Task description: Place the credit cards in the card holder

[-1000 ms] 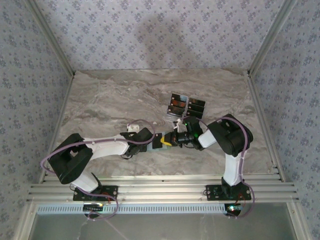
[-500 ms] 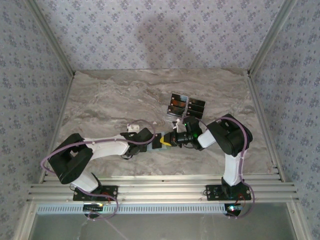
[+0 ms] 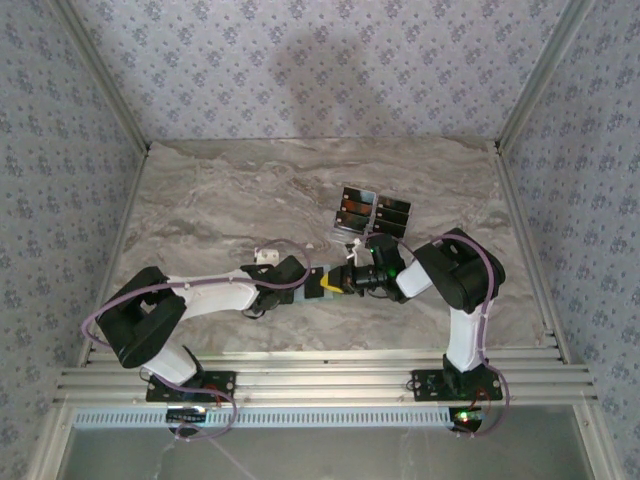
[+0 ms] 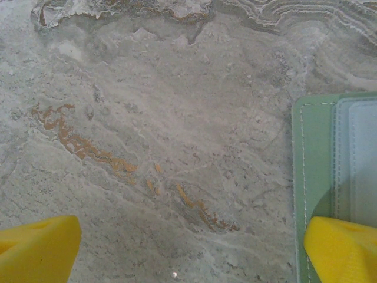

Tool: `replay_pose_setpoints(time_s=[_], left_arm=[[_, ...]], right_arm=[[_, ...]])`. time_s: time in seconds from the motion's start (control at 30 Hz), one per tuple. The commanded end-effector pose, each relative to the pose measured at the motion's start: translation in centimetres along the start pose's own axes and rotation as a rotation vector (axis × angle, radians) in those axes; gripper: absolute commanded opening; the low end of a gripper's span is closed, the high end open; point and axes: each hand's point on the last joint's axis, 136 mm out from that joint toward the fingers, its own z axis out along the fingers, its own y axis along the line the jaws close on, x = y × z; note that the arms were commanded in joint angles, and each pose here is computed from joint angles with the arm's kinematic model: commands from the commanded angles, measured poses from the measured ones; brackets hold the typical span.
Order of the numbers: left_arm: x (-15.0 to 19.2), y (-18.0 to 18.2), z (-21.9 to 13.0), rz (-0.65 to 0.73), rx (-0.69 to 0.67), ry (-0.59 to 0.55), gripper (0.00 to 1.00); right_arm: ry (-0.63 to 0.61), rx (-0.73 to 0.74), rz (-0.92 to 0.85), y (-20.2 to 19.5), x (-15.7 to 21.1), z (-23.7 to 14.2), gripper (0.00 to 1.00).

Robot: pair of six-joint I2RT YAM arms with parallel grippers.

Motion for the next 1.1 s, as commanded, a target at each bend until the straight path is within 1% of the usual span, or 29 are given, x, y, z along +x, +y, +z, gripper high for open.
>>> replay_pose_setpoints(time_s=[0.0,0.3,0.4,0.5,0.7,0.87,1.07], left_arm=[[1.3,0.2,1.1,0.037,-0.028,0.038,1.00],[1.1,0.3,1.0,0.032,-0.034,0.034,1.00],[0.5,0.7,0.3,0.020,-0.042,0.016,1.00],[-0.9,1.2,-0.5,0.001,-0.062,-0.024,1.00],[-2.2,0.7,-1.2,-0.017,-0.039,-0.055,1.00],[-2.1,0.2,-0.8,-0.014,-0.027,-0.051,1.00],[-1.2,0.5,-0.5,-0.012,-0.034,-0.029,1.00]], right_arm=[[0.083,0.089,0.132,-3.5,2.7,0.3,0.00],[0.097,0.078,0.121,-3.1,2.3,1.0,0.00],[0.096,0.083,0.124,-3.3,2.4,1.0,0.00],[0.093,0.087,0.126,-3.4,2.3,1.0,0.00],[0.086,0.089,0.128,-3.5,2.1,0.9,0.00],[0.085,0.091,0.127,-3.5,2.0,1.0,0.00],[0.083,0.094,0.127,-3.5,1.8,1.1,0.00]])
